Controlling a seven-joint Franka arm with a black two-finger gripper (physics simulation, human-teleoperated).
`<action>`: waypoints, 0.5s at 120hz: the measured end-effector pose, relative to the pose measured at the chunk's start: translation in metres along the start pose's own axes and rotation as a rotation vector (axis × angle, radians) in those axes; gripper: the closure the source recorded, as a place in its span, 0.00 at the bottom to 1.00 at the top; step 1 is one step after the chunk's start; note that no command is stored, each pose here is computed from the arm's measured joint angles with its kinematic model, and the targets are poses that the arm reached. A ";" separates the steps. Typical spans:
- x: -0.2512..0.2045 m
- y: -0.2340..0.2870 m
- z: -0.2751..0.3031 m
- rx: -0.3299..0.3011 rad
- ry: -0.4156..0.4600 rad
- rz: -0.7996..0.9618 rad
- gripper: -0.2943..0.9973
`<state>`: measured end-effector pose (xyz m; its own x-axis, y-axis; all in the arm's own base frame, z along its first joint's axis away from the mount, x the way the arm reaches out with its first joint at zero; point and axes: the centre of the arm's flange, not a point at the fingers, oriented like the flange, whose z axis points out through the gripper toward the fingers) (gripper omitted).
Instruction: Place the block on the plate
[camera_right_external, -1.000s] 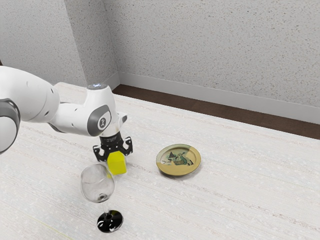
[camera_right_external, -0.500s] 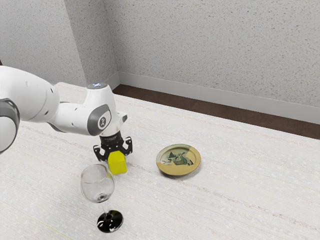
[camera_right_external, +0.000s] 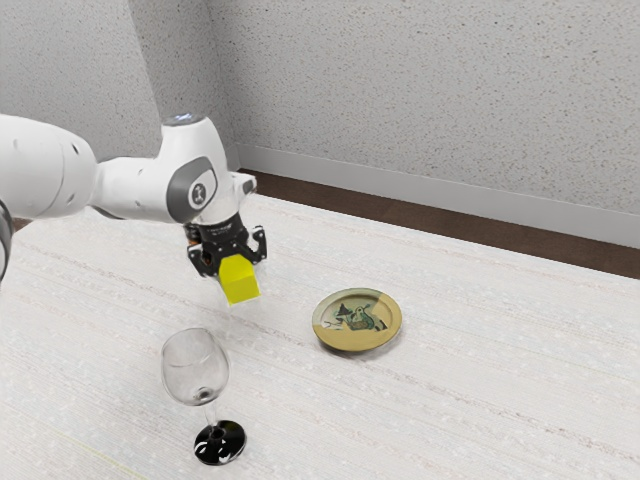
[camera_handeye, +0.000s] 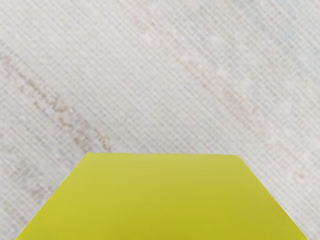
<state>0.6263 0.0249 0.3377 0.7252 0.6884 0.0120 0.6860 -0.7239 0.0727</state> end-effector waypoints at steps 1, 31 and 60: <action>0.001 0.001 -0.003 -0.001 0.002 0.001 0.45; 0.017 0.014 -0.051 -0.003 -0.008 0.048 0.45; -0.024 0.076 -0.026 0.005 -0.085 0.199 0.45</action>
<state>0.6597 -0.0459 0.3688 0.8488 0.5255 -0.0582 0.5286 -0.8458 0.0718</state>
